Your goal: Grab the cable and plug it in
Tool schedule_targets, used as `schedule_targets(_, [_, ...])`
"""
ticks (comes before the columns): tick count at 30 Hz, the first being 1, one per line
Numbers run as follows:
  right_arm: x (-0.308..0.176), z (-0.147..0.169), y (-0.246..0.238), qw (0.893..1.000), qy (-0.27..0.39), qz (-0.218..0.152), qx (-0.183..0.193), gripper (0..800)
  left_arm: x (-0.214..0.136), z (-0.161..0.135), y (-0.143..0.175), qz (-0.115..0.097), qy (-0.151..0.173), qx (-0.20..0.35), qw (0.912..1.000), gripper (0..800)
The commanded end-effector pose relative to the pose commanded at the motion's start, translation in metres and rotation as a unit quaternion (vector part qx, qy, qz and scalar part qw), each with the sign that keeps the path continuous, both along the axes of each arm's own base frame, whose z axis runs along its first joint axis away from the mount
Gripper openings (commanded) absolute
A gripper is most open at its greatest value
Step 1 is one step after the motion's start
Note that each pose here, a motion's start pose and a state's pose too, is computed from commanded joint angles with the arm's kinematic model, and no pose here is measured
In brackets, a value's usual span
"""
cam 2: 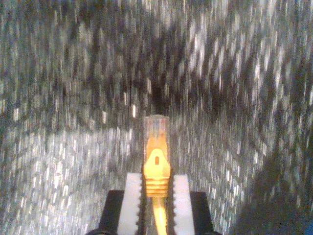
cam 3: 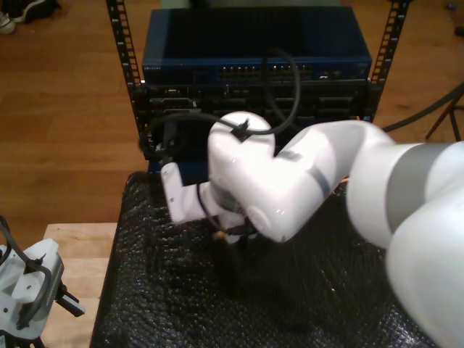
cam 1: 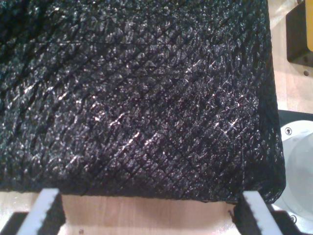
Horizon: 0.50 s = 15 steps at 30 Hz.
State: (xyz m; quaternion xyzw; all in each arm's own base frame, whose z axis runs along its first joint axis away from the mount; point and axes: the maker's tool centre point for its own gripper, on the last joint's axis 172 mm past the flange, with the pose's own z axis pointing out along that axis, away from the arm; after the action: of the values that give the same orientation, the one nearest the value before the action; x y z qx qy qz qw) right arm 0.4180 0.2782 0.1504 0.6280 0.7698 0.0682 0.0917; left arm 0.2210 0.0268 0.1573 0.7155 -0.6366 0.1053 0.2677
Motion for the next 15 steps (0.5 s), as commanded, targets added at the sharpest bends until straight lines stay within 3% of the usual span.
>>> schedule_targets(7, [-0.014, 0.036, -0.020, 0.997, 0.033, -0.062, 0.035, 7, 0.015, 0.032, -0.009, 0.007, -0.008, -0.020, 0.9997, 800])
schedule_targets(15, [-0.024, 0.073, -0.034, 0.991, 0.056, -0.092, 0.076, 7, 0.047, 0.089, -0.049, 0.009, -0.043, -0.105, 0.9935, 800])
